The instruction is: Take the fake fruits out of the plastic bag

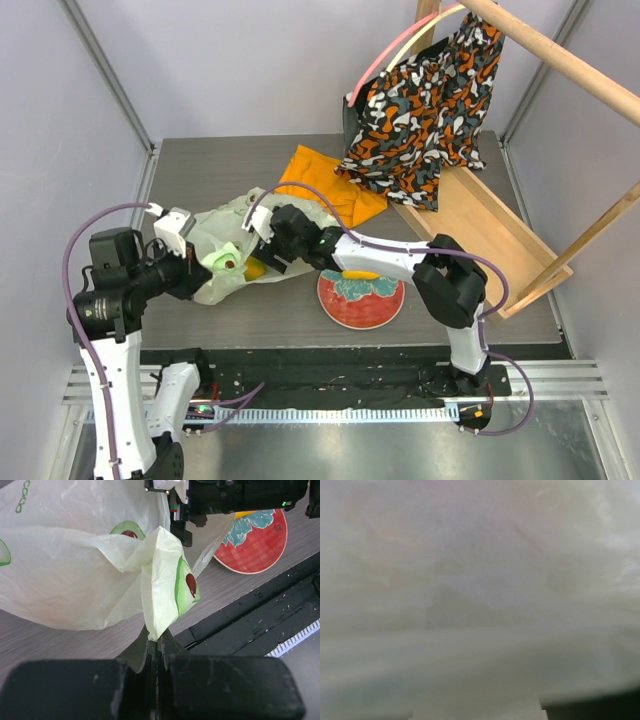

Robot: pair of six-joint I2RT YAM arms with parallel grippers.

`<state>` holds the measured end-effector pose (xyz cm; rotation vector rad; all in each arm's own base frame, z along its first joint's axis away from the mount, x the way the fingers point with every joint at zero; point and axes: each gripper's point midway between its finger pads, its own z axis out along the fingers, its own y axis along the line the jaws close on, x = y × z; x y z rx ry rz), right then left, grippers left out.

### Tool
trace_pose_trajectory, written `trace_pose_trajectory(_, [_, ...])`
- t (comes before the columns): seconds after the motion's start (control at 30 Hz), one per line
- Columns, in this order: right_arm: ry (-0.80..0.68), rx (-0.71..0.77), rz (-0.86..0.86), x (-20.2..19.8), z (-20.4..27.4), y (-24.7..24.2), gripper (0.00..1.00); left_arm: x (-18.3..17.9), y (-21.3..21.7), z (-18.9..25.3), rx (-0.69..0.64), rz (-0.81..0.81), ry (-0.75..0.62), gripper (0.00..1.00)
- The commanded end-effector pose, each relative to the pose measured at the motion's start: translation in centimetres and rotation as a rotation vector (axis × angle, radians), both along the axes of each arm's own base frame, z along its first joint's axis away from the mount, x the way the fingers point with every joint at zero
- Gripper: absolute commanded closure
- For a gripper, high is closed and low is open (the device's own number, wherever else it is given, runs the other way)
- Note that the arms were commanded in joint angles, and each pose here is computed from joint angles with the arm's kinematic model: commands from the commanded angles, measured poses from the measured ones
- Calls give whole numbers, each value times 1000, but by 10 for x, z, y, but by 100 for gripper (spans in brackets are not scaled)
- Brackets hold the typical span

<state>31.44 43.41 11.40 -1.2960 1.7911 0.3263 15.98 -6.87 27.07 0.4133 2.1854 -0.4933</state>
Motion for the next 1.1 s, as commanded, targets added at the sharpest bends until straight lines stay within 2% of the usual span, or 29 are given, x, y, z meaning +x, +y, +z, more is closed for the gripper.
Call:
trace_pose_trajectory(0.0, [-124,84,-137,39,41,12,11,3,-2,1,1,-32,-17,100])
trace_pose_trajectory(0.13, [-163,41,-217,58,30,11,2,0,-5,5,-4,-54,-22,100])
trace_pose_trajectory(0.3, [-166,-31,-221,67,2,14,2,-4,-7,7,-5,-73,-23,100])
trace_pose_trajectory(0.4, [-158,-55,-204,68,-8,15,8,-4,-7,8,-2,-72,-28,100])
trace_pose_trajectory(0.43, [-157,-57,-203,70,-9,14,15,-5,-7,8,-2,-72,-31,100])
trace_pose_trajectory(0.63, [-182,-83,-103,70,-6,17,36,-6,-7,3,-4,-69,-20,100])
trace_pose_trajectory(0.67, [-205,-102,-63,71,-3,17,52,-6,-7,4,-5,-68,-28,100])
trace_pose_trajectory(0.77, [-241,-91,-5,66,19,18,69,-3,-7,2,-14,-57,-31,100])
trace_pose_trajectory(0.9, [-206,-37,61,49,55,15,81,5,-7,4,-23,-54,-45,100])
trace_pose_trajectory(1.07, [-158,26,84,23,96,0,82,14,-5,4,-21,-50,-53,100])
